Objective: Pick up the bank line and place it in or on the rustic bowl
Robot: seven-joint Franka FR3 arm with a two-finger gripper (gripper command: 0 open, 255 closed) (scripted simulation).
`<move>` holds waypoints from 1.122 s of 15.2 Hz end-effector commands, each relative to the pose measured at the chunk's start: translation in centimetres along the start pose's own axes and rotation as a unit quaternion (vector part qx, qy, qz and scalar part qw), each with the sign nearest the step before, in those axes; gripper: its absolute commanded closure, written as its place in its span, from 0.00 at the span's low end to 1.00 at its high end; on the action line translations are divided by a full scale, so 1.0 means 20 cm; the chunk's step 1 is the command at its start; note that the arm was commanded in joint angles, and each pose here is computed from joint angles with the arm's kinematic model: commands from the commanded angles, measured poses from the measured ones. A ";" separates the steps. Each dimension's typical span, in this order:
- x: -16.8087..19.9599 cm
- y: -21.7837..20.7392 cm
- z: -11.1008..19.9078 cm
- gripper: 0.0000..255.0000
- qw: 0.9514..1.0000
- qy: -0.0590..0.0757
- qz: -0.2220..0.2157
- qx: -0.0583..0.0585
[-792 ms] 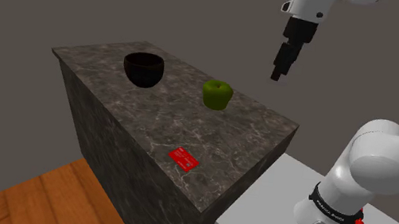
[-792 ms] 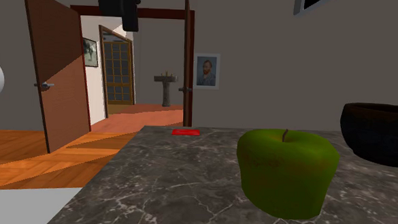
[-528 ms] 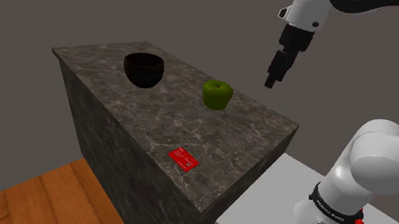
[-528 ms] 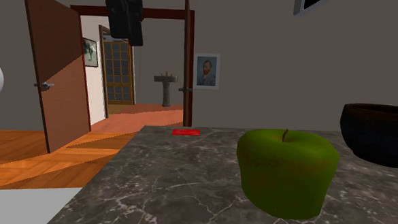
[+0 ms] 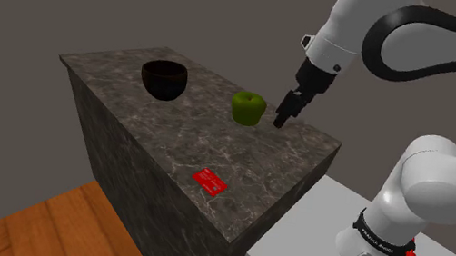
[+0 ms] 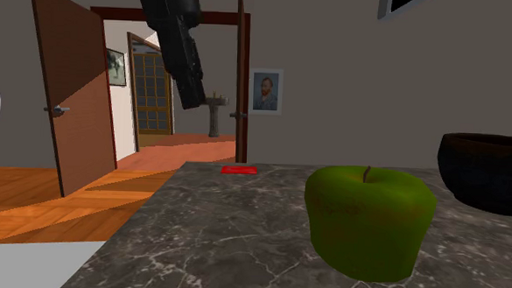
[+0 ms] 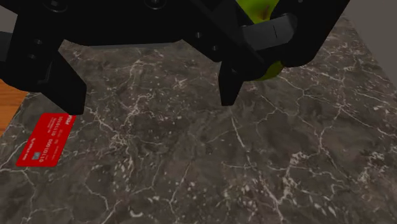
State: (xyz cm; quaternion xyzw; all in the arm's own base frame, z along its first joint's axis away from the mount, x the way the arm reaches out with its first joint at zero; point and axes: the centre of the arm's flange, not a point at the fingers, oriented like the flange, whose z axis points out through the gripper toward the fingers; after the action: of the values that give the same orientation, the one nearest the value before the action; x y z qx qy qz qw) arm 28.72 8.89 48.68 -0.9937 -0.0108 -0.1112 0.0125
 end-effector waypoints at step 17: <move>0.02 -0.91 0.76 0.00 0.983 0.179 0.035 -0.030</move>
State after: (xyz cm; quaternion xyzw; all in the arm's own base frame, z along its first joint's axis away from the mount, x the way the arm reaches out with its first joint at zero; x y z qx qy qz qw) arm 31.80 26.46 35.18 -0.9593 0.0275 -0.2805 -0.0139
